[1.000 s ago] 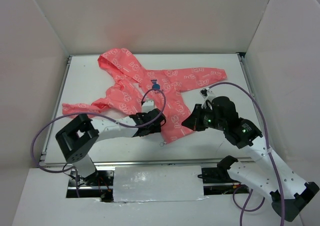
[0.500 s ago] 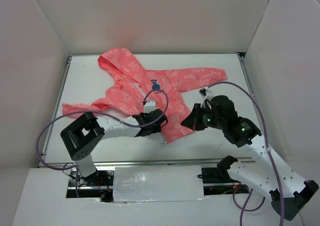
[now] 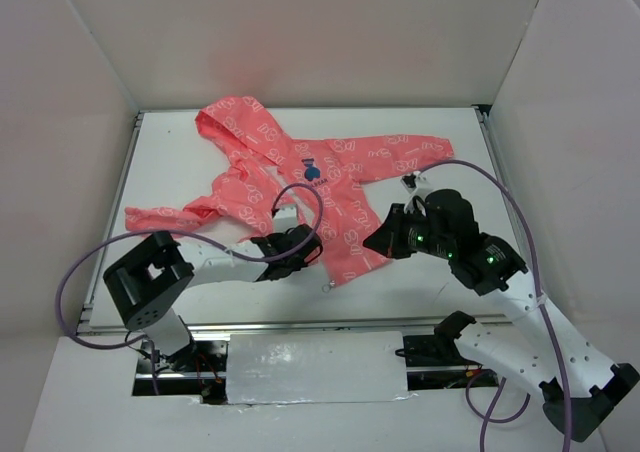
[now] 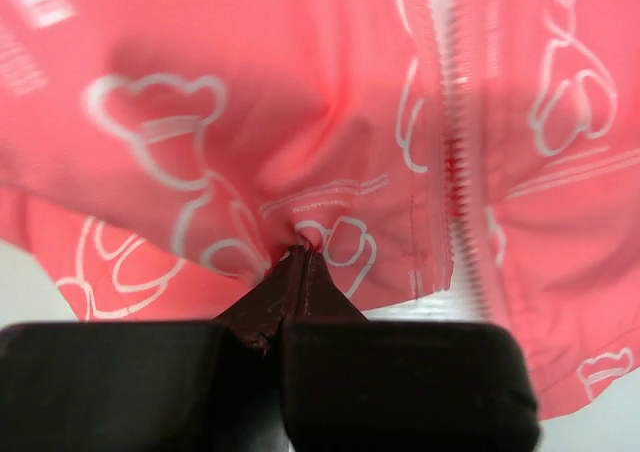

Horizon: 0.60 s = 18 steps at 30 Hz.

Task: Zip up the jacket

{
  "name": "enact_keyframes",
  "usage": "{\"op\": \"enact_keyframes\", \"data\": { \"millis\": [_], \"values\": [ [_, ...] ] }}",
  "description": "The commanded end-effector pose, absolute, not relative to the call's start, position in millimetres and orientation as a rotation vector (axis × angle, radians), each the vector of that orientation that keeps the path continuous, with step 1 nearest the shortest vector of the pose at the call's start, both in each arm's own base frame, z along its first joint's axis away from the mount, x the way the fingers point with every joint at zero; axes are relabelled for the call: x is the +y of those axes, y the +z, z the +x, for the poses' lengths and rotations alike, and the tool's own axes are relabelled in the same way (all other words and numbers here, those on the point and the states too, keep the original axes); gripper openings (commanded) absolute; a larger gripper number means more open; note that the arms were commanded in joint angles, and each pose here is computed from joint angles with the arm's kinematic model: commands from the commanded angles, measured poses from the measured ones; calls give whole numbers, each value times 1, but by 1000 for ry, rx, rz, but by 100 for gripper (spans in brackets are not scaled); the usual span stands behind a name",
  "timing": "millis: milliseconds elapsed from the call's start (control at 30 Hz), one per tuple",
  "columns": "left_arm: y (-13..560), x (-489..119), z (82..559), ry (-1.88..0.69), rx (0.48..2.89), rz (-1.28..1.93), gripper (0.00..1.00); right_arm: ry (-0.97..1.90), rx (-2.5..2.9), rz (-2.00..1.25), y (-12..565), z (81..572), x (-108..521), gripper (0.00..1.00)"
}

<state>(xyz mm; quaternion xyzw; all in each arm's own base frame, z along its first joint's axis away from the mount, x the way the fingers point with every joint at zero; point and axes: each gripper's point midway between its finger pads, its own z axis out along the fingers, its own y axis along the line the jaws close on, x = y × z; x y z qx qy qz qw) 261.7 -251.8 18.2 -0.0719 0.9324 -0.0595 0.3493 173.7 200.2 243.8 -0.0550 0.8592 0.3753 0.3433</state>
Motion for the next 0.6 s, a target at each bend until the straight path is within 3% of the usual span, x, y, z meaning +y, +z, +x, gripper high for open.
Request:
{"op": "enact_keyframes", "data": {
  "millis": [0, 133, 400, 467, 500, 567],
  "values": [
    [10, -223, 247, -105, 2459, -223, 0, 990, 2191, -169, 258, 177, 205, 0],
    [25, -215, 243, -180, 2426, -276, 0, 1010, 2217, -157, 251, 180, 211, 0],
    [135, -238, 252, -616, 2165, -377, 0, 1242, 2346, -50, 211, 177, 273, 1],
    [157, -247, 255, -685, 2123, -374, 0, 1296, 2335, 17, 217, 181, 281, 33],
    [171, -248, 255, -732, 2088, -372, 0, 1299, 2334, 50, 217, 184, 283, 54],
    [184, -250, 254, -797, 2042, -384, 0, 1335, 2313, 119, 225, 191, 288, 66]
  ]
}}
